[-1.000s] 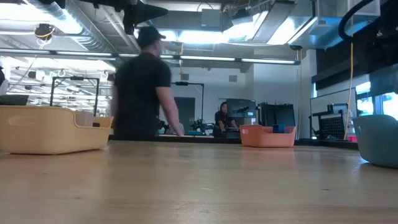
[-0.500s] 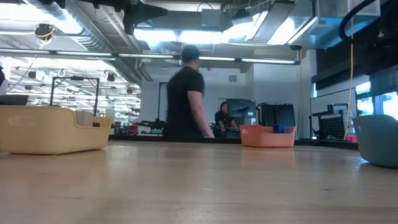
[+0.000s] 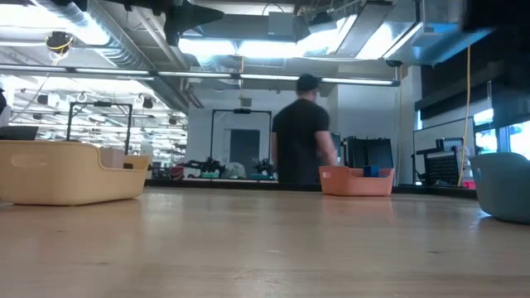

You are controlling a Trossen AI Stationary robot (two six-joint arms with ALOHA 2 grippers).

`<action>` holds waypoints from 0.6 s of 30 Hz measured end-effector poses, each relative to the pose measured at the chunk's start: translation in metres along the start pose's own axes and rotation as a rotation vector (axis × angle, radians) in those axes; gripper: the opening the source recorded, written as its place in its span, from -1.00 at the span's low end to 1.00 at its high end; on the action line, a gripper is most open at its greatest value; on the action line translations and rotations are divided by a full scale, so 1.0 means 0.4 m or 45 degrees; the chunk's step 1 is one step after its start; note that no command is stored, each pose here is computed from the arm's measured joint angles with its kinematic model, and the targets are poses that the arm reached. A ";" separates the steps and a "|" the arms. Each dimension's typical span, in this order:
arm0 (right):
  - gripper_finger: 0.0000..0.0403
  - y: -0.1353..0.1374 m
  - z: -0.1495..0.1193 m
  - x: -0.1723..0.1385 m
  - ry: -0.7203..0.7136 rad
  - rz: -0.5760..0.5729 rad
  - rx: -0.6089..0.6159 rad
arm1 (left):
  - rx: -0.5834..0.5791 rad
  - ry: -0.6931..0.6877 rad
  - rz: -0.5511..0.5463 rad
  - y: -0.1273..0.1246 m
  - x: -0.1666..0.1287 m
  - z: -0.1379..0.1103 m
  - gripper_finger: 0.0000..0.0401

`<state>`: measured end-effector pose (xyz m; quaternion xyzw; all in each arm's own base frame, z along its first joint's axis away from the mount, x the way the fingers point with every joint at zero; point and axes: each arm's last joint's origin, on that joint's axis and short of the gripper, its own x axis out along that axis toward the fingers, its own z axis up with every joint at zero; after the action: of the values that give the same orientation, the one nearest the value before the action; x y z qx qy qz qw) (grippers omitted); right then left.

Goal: Sort & place blocks by color
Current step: Adjust the blue game piece in the orange bin

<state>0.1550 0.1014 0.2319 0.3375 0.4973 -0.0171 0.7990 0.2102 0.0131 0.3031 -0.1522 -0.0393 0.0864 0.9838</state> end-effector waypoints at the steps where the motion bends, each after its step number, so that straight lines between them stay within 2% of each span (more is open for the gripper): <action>1: 0.21 0.005 0.014 -0.009 -0.101 0.034 -0.005 | 0.000 0.001 -0.005 0.000 0.000 0.000 0.15; 3: 0.21 0.014 0.047 -0.023 -0.307 0.087 -0.015 | -0.002 0.007 -0.023 -0.001 0.000 0.000 0.15; 7: 0.21 0.016 0.124 -0.043 -0.661 0.105 -0.063 | -0.051 0.016 -0.059 -0.003 0.000 0.000 0.15; 13: 0.21 0.013 0.230 -0.089 -1.058 0.161 -0.236 | -0.081 -0.013 -0.122 -0.009 -0.001 0.008 0.15; 18: 0.21 0.013 0.275 -0.131 -1.277 0.207 -0.417 | -0.067 -0.036 -0.101 -0.009 -0.001 0.011 0.15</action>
<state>0.2167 0.0281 0.3073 0.1960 0.0227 -0.0365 0.9797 0.2100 0.0112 0.3083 -0.1749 -0.0616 0.0486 0.9815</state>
